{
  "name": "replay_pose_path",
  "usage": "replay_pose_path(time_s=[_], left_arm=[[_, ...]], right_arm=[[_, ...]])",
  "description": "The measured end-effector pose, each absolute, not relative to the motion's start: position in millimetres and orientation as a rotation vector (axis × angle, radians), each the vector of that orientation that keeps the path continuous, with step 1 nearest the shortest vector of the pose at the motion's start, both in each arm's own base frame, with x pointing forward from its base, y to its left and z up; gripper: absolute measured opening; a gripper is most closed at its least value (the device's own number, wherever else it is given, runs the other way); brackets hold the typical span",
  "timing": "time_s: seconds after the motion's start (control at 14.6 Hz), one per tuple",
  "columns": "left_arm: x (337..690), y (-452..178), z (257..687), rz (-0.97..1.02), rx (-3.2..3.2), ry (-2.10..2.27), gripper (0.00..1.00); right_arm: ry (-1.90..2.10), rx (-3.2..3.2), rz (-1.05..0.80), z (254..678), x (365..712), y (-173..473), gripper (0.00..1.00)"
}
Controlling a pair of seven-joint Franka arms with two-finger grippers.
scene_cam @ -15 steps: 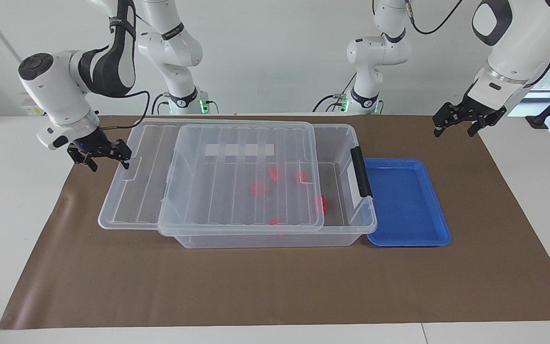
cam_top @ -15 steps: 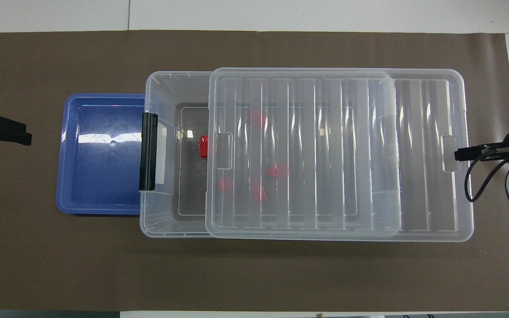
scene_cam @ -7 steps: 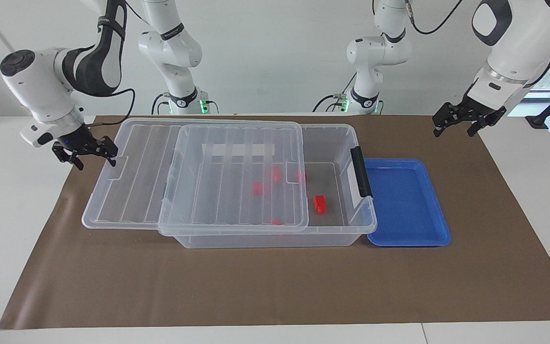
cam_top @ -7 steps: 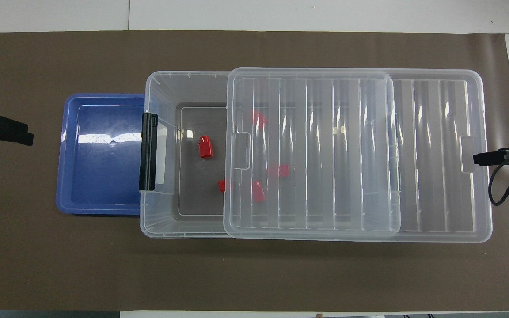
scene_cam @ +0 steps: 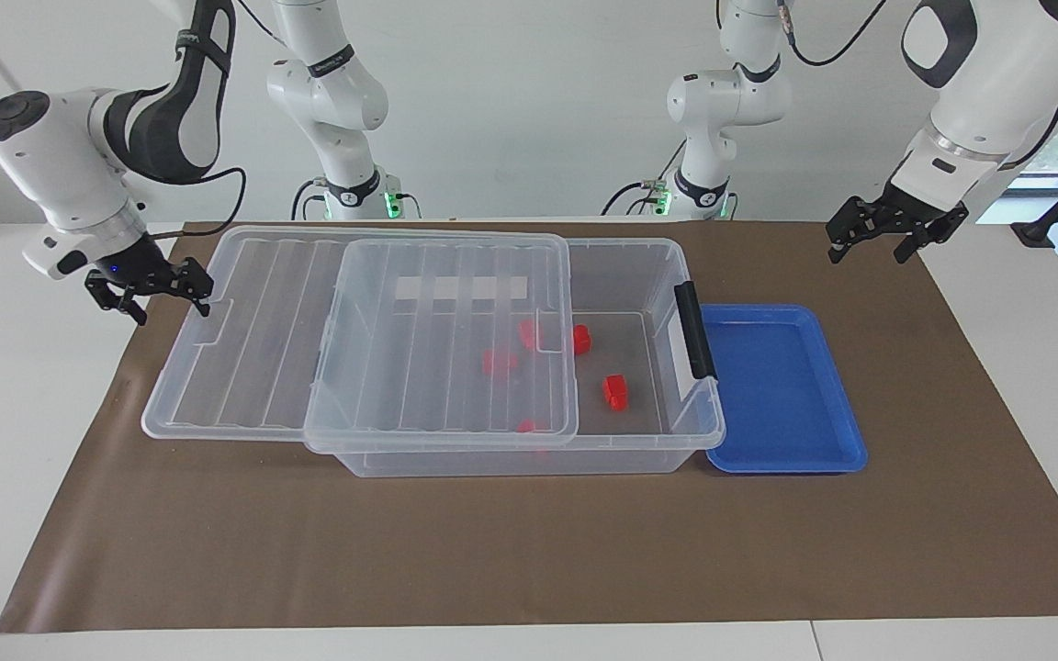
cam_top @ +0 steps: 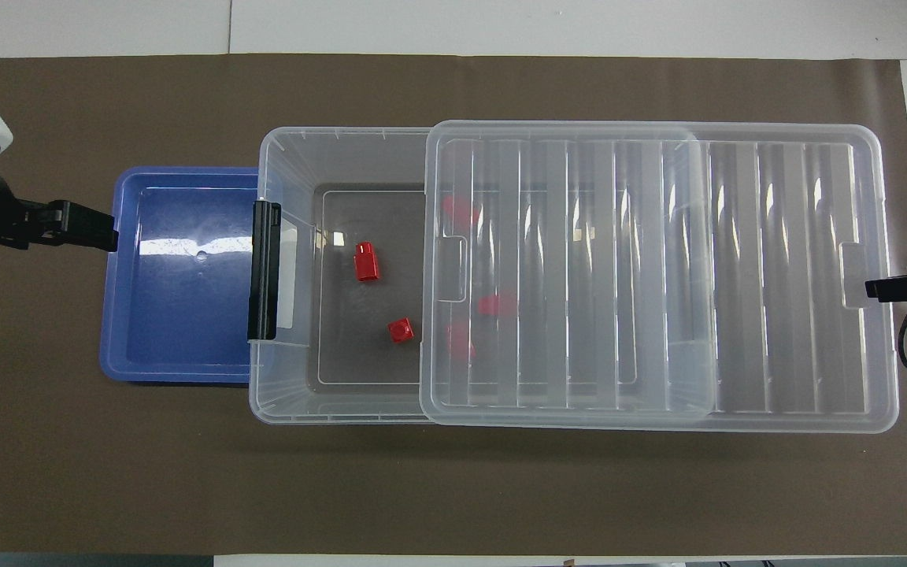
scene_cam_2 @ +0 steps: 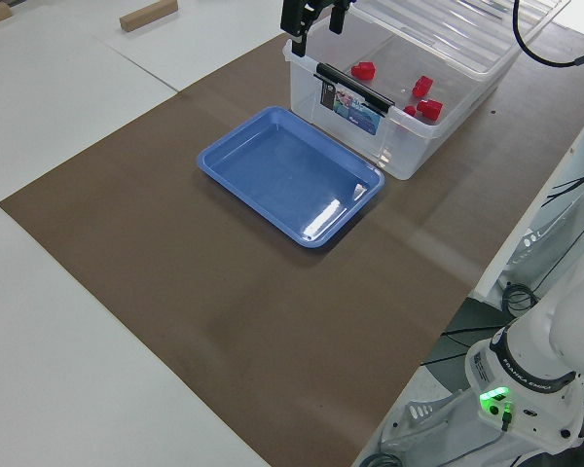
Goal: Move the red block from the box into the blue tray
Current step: 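Reach the left gripper into the opened box and grasp a red block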
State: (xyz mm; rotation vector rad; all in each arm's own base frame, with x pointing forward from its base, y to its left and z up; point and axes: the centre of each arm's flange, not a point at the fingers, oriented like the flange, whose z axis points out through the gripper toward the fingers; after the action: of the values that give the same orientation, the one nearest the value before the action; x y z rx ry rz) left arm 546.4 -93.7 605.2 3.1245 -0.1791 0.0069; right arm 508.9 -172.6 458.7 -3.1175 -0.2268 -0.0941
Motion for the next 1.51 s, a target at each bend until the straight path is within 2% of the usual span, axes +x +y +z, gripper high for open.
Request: replay_pose_path(time_s=[0.41,0.62,0.89,1.03,1.44,1.51], left_arm=[[516,-234,543,0.087,3.103,-0.155,1.00],[516,-276,496,0.127,3.083,-0.051,1.00],[532,-308,421,0.141,3.071,-0.014,1.00],[533,-318,386,0.150,3.065,-0.027,0.99],[524,-335,315,0.065,3.097,-0.064,0.95],[524,-335,311,0.059,3.100,-0.063,0.92]], right_arm=[[-0.239,-3.119,-0.107,466,513,-171,1.00],[-0.293,-3.106,-0.088,511,528,-147,1.00],[-0.208,-3.097,-0.013,593,533,-85,1.00],[-0.149,-3.096,0.031,617,526,-64,1.00],[-0.042,-3.099,0.081,618,524,-32,1.00],[-0.041,-3.100,0.074,618,524,-33,1.00]])
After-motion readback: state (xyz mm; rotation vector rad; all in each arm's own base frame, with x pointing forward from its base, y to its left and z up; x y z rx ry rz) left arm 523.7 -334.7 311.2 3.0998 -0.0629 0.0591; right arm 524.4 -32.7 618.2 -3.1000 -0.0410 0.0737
